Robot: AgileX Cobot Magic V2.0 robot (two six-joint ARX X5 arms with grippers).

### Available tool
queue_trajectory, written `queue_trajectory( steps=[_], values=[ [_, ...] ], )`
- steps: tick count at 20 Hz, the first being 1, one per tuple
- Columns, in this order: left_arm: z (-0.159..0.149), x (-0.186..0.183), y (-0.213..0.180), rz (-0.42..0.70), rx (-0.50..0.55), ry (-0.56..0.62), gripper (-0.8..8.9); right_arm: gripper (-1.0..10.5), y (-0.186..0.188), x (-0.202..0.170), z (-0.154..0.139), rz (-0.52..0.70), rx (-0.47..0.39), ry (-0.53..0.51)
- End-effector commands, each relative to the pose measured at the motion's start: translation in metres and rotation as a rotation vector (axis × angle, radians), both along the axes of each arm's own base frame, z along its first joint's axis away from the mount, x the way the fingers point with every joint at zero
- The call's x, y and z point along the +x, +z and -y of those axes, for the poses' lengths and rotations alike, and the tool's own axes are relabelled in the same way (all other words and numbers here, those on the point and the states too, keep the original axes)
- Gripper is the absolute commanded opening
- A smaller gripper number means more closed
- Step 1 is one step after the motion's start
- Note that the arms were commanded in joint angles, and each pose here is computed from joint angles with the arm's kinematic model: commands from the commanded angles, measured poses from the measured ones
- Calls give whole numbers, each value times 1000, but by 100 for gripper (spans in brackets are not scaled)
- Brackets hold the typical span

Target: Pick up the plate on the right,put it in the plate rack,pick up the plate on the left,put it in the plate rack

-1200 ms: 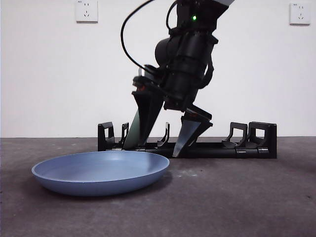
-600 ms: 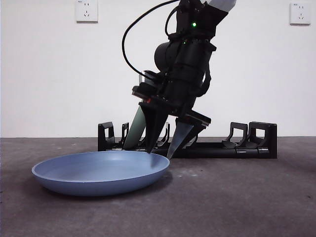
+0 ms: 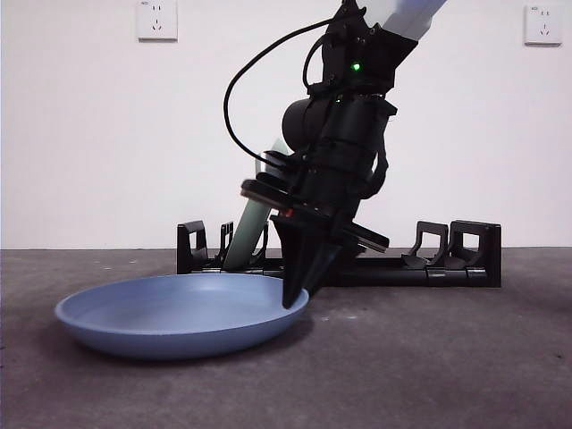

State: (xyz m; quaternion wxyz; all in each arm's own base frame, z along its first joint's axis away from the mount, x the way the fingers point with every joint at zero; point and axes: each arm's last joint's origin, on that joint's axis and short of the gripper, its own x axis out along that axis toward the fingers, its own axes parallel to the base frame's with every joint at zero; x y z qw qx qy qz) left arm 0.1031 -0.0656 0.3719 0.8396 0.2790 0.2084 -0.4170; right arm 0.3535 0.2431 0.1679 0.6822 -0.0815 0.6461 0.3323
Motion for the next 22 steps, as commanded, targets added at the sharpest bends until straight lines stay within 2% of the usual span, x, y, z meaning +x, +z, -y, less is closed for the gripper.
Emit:
queue_trajectory(
  steps=[1, 3, 6, 12, 16, 20, 21, 22],
  values=[
    [3, 0, -2, 7, 18, -31, 504, -17, -5, -3, 1, -24, -33, 4],
    [7, 0, -3, 14, 35, -75, 504, -17, 13, -6, 5, -3, -20, 4],
    [18, 1, -7, 23, 81, -164, 504, -17, 61, -17, 15, 77, 22, 19],
    [60, 5, -20, 101, 296, -306, 505, -17, 159, -57, 55, 233, 122, -15],
    [98, 3, -34, 188, 462, -401, 505, -17, 185, -77, 77, 251, 128, -42],
    [126, 5, -51, 236, 605, -398, 497, -17, 197, -89, 86, 251, 130, -46],
    [131, 7, -55, 242, 632, -386, 484, -17, 199, -92, 87, 253, 132, -46],
    [133, 8, -57, 242, 648, -380, 408, -17, 200, -94, 88, 252, 132, -46]
  ],
)
